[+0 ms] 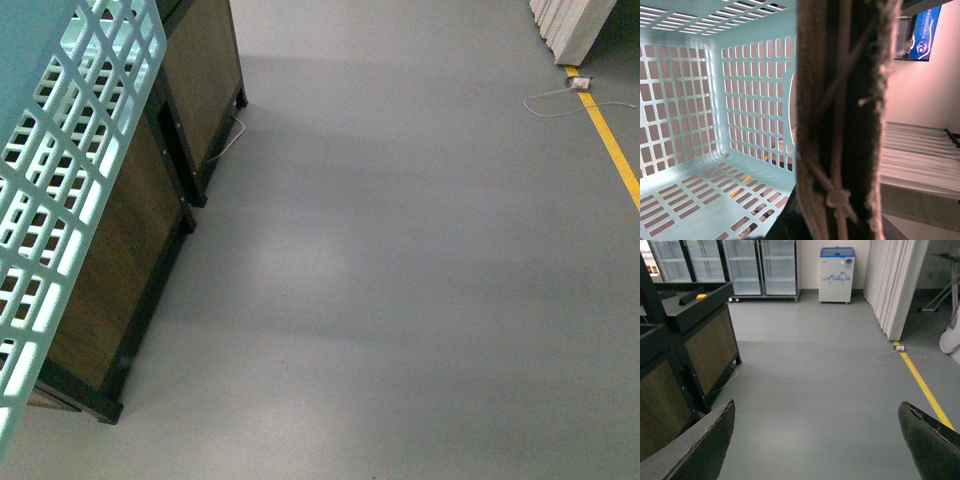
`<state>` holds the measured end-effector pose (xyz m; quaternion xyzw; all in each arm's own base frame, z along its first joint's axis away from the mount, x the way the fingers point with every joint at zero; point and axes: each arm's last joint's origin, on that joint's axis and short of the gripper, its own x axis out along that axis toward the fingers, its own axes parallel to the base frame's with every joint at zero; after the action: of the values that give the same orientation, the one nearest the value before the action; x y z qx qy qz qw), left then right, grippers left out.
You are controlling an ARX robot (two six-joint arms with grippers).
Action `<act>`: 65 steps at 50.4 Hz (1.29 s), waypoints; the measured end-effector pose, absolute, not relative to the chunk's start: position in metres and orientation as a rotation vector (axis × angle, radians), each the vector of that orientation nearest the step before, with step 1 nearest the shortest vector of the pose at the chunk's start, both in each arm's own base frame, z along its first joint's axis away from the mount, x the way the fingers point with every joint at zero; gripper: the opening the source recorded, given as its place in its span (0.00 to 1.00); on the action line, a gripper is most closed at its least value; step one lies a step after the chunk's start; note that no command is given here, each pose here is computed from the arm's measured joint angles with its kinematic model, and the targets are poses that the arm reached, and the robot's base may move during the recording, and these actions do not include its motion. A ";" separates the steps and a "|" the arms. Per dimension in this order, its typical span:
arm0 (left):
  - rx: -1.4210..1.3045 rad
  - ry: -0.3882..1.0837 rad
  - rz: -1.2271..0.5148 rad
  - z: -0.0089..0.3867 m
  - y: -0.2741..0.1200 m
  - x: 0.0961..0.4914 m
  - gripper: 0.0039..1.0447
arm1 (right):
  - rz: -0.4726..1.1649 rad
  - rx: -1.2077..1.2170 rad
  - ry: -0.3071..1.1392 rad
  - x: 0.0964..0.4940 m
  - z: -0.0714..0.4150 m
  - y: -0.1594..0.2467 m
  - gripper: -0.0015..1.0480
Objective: Pick lemon and mango into basket
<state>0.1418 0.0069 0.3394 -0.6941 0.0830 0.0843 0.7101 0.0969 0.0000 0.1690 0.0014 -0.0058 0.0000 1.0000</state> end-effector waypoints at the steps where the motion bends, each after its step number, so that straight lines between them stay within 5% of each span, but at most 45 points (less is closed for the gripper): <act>1: -1.540 0.184 0.187 0.339 0.007 0.142 0.04 | 0.000 0.002 -0.012 0.097 0.169 0.000 0.92; 65: -1.541 0.186 0.183 0.340 0.006 0.142 0.04 | -0.002 0.002 -0.013 0.097 0.169 0.000 0.92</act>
<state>0.1417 0.0063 0.3399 -0.6943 0.0840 0.0824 0.7099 0.0968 0.0000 0.1691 0.0012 -0.0064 -0.0009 1.0000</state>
